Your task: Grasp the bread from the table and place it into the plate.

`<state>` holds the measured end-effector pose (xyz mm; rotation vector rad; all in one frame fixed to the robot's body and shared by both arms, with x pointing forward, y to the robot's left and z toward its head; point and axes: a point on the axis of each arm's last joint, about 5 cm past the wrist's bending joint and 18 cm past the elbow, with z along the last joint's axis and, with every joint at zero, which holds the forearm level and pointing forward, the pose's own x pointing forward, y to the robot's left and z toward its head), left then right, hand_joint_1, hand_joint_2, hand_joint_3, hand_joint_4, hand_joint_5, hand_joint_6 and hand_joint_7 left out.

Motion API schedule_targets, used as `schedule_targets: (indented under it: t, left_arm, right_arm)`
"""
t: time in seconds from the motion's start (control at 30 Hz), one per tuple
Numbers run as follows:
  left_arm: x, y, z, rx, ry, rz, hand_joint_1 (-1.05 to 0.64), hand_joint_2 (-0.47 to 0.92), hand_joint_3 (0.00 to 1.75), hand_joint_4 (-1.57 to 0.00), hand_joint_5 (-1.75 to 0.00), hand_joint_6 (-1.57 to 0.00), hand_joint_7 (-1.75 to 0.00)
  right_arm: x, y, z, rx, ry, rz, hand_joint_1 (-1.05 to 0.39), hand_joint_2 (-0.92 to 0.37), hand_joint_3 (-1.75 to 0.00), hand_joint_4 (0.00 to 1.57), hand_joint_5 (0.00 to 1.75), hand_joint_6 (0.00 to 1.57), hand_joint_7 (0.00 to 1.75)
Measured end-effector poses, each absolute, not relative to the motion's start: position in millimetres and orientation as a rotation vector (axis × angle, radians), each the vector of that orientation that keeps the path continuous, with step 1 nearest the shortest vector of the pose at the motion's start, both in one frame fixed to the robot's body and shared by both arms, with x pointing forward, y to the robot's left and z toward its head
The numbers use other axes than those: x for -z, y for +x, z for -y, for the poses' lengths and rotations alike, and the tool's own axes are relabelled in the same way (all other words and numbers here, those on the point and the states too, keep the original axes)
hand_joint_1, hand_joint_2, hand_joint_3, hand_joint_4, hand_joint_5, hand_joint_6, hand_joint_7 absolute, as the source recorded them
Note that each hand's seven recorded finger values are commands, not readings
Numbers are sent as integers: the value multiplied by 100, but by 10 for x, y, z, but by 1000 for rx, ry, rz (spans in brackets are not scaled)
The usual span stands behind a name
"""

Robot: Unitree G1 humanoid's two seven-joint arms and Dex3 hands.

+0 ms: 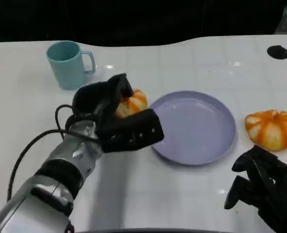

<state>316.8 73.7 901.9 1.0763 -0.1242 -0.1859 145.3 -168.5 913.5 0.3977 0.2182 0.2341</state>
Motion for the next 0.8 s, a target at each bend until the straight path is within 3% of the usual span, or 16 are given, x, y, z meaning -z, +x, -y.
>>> schedule_targets:
  t: [0.07,0.13,0.17,0.23,0.33,0.43,0.53,0.67,0.8]
  left_arm:
    - [-9041,3177,-718,192,1075,124,-19,79,59,-87,-175,-55,-168]
    - [-9048,3178,-705,194,1078,126,-19,73,58,-89,-175,-68,-132]
    - [-9058,3178,-679,198,1080,132,-19,72,58,-90,-175,-71,-126]
    - [-9099,3177,-597,213,1079,164,-19,71,58,-90,-175,-73,-120]
    - [-9168,3186,-503,229,1078,208,-19,68,59,-90,-175,-71,-138]
    - [-9236,3182,-384,275,1089,283,-22,68,57,-92,-175,-86,-82]
    - [-9257,3155,-280,309,1084,321,-21,67,55,-93,-175,-90,-71]
    - [-9286,3119,-152,345,1061,354,-22,68,60,-93,-175,-95,-37]
    - [-9335,3104,-49,390,1055,363,-22,69,61,-91,-175,-97,-34]
  right_arm:
    - [-9133,1453,1686,-234,396,-219,-47,-92,-37,65,175,49,162]
    - [-9133,1453,1687,-233,396,-220,-47,-92,-35,65,175,50,161]
    - [-9131,1453,1689,-232,396,-220,-47,-92,-35,65,175,50,161]
    - [-9130,1459,1687,-235,396,-220,-47,-92,-35,65,175,50,161]
    - [-9133,1465,1686,-237,396,-218,-47,-92,-35,65,175,50,161]
    - [-9131,1465,1686,-236,394,-219,-47,-92,-36,65,175,50,162]
    - [-9132,1465,1683,-238,394,-220,-47,-92,-35,64,175,49,162]
    - [-9130,1463,1684,-238,395,-220,-48,-92,-36,64,175,49,162]
    - [-9131,1464,1681,-240,394,-217,-48,-92,-36,64,175,49,163]
